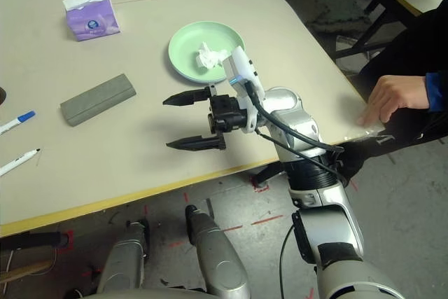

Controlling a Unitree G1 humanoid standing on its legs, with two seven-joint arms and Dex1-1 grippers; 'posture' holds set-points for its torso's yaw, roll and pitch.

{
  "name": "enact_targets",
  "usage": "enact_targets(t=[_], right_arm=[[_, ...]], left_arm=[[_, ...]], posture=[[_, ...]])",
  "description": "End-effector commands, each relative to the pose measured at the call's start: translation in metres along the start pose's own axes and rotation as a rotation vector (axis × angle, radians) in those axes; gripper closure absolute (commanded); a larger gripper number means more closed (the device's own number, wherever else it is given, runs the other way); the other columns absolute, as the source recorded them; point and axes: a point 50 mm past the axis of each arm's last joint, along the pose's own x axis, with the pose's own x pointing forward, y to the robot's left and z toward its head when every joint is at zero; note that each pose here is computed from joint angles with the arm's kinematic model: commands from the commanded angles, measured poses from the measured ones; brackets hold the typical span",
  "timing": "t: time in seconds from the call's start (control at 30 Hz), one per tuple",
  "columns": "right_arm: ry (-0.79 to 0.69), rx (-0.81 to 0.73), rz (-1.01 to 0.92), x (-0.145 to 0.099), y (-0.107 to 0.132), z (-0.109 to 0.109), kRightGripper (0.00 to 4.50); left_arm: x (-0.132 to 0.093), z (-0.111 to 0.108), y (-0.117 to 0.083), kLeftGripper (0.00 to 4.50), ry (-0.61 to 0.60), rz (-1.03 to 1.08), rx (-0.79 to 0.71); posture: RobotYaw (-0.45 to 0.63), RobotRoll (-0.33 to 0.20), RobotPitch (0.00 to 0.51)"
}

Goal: Organize and tidy the items on the table.

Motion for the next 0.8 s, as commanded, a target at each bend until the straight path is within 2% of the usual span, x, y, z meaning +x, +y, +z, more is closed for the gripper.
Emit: enact_targets(t=[0.03,0.33,0.7,0.73,0.8], right_arm=[[-0.008,-0.009,0.007,0.001,0.0,0.004,0.0],[-0.015,-0.017,0.003,0.004,0.0,0.008,0.0],[-0.022,-0.032,-0.009,0.003,-0.002,0.012,0.0],[-0.022,-0.034,-0.01,0.003,-0.002,0.012,0.0],[-0.024,-0.038,-0.012,0.004,-0.003,0.014,0.0]], left_arm=[[0.016,-0.002,-0.005,0.03,-0.009,-0.012,-0.001],[0.039,-0.001,0.0,0.03,-0.055,0.061,0.016],[0.047,-0.004,0.008,0.03,-0.063,0.086,0.021],[0.048,-0.004,0.008,0.42,-0.063,0.085,0.021],[0.048,-0.005,0.008,0.92,-0.063,0.076,0.012]], posture=[[-0.1,0.0,0.326],[-0.11,0.0,0.321],[-0.12,0.0,0.315],[-0.12,0.0,0.313],[-0.12,0.0,0.312]])
